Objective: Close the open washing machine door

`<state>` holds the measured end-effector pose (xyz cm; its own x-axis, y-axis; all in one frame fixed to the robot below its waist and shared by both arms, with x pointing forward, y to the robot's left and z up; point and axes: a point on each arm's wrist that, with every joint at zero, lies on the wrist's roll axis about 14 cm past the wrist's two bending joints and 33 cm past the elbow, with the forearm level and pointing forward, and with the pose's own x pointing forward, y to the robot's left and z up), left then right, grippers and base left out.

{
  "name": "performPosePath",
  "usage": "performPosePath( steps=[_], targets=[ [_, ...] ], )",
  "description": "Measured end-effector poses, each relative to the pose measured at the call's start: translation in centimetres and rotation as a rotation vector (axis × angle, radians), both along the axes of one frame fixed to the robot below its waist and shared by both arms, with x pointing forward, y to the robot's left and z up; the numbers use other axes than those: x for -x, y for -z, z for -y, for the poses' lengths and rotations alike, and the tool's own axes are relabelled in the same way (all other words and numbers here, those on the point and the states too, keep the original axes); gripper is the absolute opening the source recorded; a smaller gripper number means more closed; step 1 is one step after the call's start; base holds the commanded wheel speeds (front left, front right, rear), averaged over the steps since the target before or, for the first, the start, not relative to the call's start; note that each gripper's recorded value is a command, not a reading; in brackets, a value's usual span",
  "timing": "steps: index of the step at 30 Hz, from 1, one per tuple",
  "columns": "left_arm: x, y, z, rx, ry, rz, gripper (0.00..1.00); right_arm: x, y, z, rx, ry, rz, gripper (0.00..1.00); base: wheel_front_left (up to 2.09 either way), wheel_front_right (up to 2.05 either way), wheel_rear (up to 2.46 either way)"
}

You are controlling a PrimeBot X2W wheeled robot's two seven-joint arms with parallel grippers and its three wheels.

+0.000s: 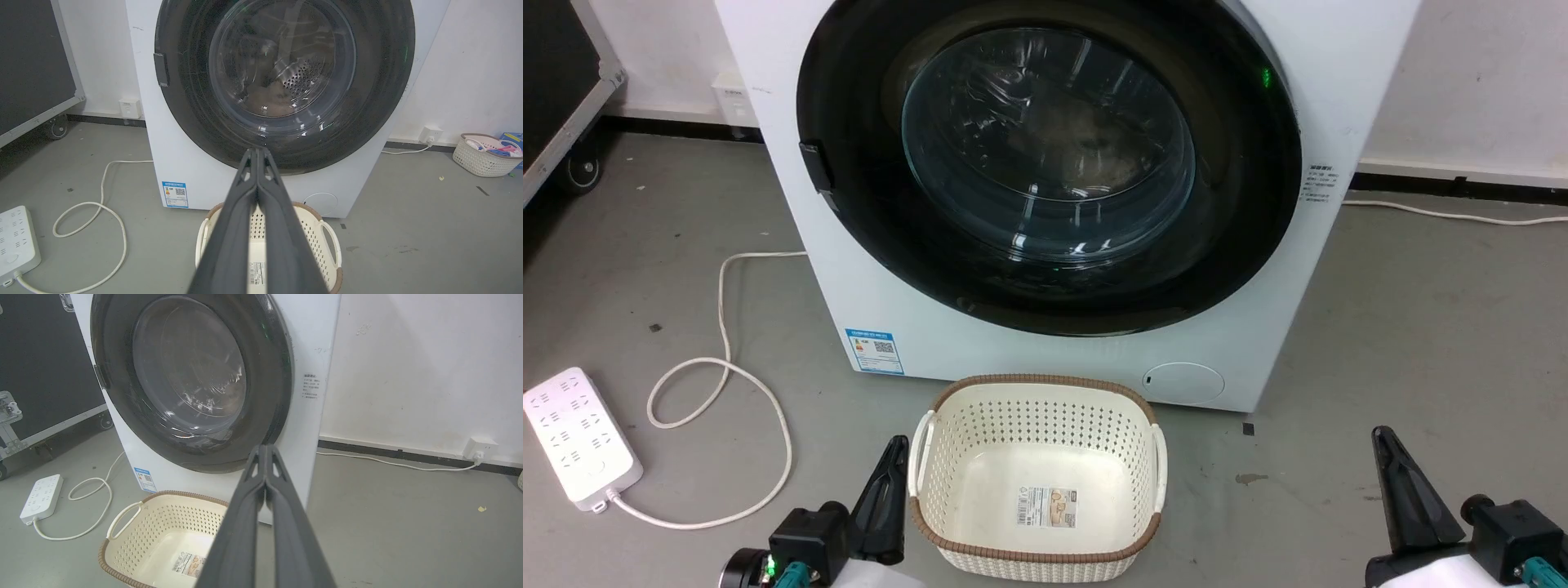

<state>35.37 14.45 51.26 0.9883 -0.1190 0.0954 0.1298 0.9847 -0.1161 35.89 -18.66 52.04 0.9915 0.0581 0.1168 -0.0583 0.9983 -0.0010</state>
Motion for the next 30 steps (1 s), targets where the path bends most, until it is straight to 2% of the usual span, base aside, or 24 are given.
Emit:
performPosePath(
  steps=[30],
  targets=[
    [-0.44, -0.20, -0.68, -0.044, -0.022, -0.025, 0.00, -0.14, 0.30, -0.62, 0.012, -0.018, -0.044, 0.00, 0.00, 0.00, 0.00]
  ],
)
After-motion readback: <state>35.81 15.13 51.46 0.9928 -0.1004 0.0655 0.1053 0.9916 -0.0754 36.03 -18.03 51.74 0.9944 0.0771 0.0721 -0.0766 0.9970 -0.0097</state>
